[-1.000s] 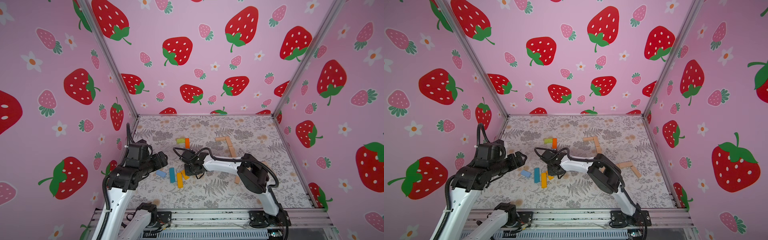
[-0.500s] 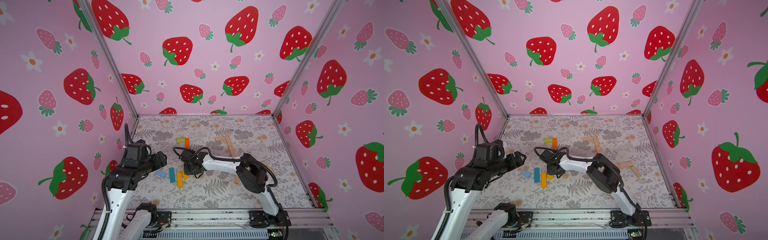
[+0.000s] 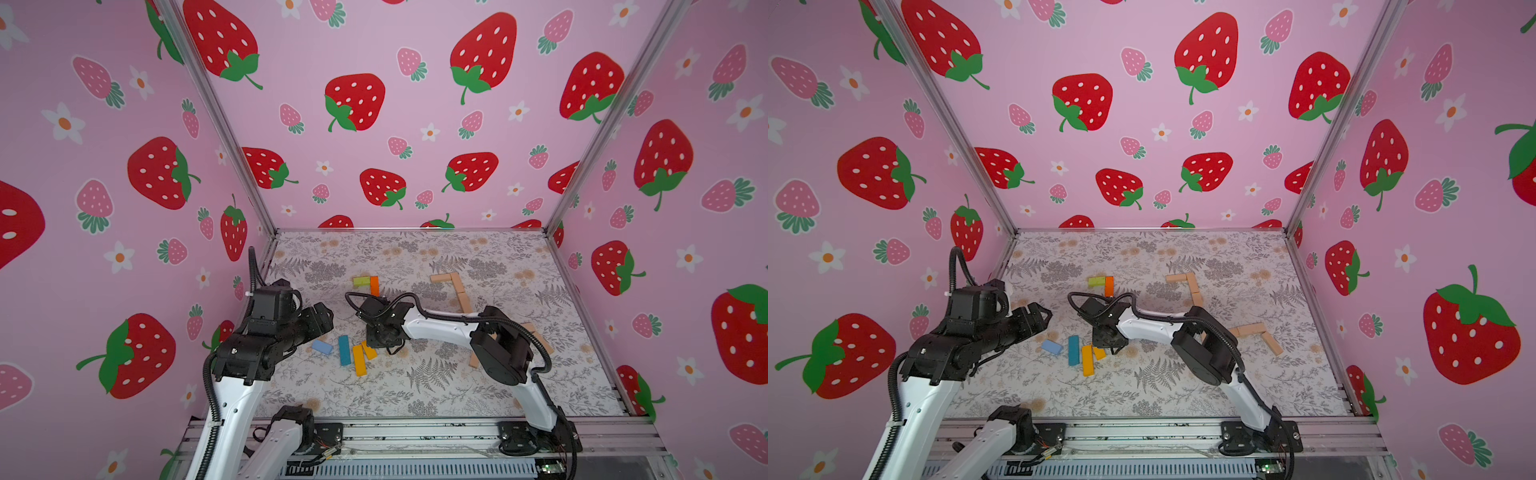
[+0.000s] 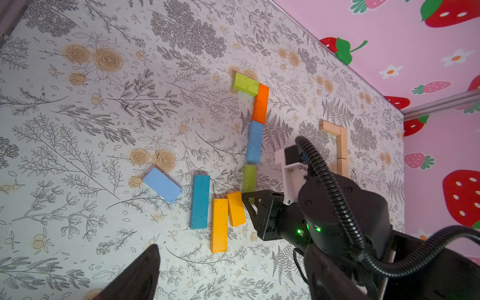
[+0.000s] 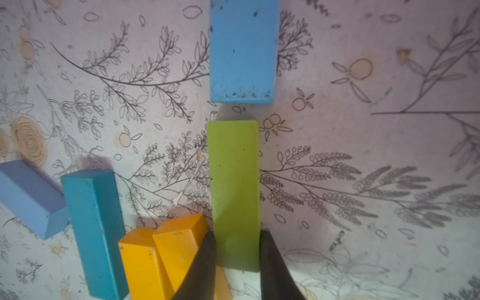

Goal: Assemble a giraffe with building blocks
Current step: Assemble the building block at the center of the board.

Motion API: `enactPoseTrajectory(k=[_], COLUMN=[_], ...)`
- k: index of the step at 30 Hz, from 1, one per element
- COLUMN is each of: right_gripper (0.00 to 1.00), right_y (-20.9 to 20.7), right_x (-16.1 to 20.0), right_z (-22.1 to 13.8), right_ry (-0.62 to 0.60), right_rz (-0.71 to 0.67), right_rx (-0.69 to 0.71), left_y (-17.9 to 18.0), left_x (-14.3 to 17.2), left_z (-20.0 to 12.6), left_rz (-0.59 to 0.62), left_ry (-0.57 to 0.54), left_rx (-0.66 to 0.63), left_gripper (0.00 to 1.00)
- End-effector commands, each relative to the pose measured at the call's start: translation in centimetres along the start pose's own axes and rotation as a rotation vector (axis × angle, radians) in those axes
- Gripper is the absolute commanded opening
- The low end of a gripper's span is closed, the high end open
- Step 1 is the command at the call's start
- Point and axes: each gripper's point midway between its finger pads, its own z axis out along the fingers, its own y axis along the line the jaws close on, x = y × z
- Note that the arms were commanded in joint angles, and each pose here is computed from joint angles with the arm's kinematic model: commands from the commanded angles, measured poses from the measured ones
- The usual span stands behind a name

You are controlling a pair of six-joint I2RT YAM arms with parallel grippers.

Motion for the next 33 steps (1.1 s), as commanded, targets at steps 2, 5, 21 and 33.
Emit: enactPoseTrajectory(k=[2,5,21,33], right_gripper=[0.27,0.28,0.31,0.32], right_y=[-2.6,-2.9,-3.2,-3.6], right_x=[1.7,1.7,1.2,1.2], right_z=[2.4,2.5,3.0,3.1], right_ry=[0.059,0.06,0.065,0.068], right_rz=[0.043,0.058,0.077,0.098], right_rx=[0.093,0.095,0.096,0.103], left_y=[0.1,0.1,-0.1,0.1], left_x=[0.1,0.1,0.3,0.3], left_z=[-0.3,-0.3,0.1,0.1], left_rz=[0.011,0.01,0.006,0.011], left_ry=[-0.003,-0.004,0.013,0.009], left_rx=[0.001,0.001,0.023,0.013], left_gripper=[0.88,0.88,0.88,0.88])
